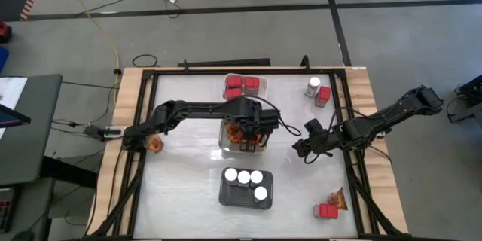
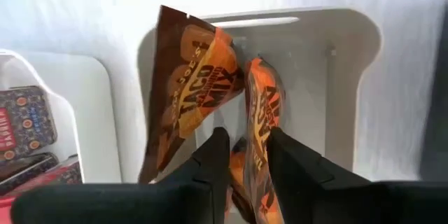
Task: Sort spices by type
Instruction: Put the red seasoning can into the white bin
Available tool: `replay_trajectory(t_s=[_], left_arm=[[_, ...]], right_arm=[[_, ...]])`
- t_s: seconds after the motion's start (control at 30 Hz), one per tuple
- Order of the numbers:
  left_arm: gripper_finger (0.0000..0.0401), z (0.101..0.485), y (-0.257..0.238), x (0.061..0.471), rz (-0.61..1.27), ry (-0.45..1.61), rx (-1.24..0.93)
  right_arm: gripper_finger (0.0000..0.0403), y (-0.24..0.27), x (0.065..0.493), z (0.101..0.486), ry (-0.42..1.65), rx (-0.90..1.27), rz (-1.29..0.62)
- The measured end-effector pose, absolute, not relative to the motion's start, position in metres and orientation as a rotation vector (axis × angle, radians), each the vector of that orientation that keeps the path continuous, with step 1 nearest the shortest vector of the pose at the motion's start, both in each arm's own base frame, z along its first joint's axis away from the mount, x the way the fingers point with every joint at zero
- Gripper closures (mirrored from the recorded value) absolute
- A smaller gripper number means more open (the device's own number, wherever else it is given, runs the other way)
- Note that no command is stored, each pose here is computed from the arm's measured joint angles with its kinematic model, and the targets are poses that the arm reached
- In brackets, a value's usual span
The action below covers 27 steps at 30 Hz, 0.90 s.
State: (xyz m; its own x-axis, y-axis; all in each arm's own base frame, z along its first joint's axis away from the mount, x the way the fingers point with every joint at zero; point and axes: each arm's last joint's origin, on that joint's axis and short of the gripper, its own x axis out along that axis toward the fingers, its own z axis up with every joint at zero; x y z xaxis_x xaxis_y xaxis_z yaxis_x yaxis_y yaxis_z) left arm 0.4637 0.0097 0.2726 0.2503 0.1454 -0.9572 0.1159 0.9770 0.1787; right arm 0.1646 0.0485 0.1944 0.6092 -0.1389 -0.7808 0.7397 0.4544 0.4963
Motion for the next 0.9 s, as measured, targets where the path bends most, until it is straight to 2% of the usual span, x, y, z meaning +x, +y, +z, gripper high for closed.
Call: replay_trajectory(t_s=[0.37, 0.57, 0.73, 0.9], left_arm=[[0.0312, 0.342, 0.020, 0.430, 0.121, 1.159, 0.119], [0.0312, 0.375, 0.008, 0.412, 0.120, 1.049, 0.102], [0.0312, 0.380, -0.012, 0.416, 0.079, 0.984, 0.120], [0.0312, 0.359, -0.014, 0.425, 0.078, 0.948, 0.100]], right_arm=[[0.0117, 0.048, 0.165, 0.194, 0.734, 0.954, -0.612], [0.0117, 0.048, 0.165, 0.194, 0.734, 0.953, -0.611], [0.0117, 0.048, 0.165, 0.194, 0.735, 0.953, -0.612], [0.0117, 0.047, 0.165, 0.194, 0.719, 0.938, -0.626]])
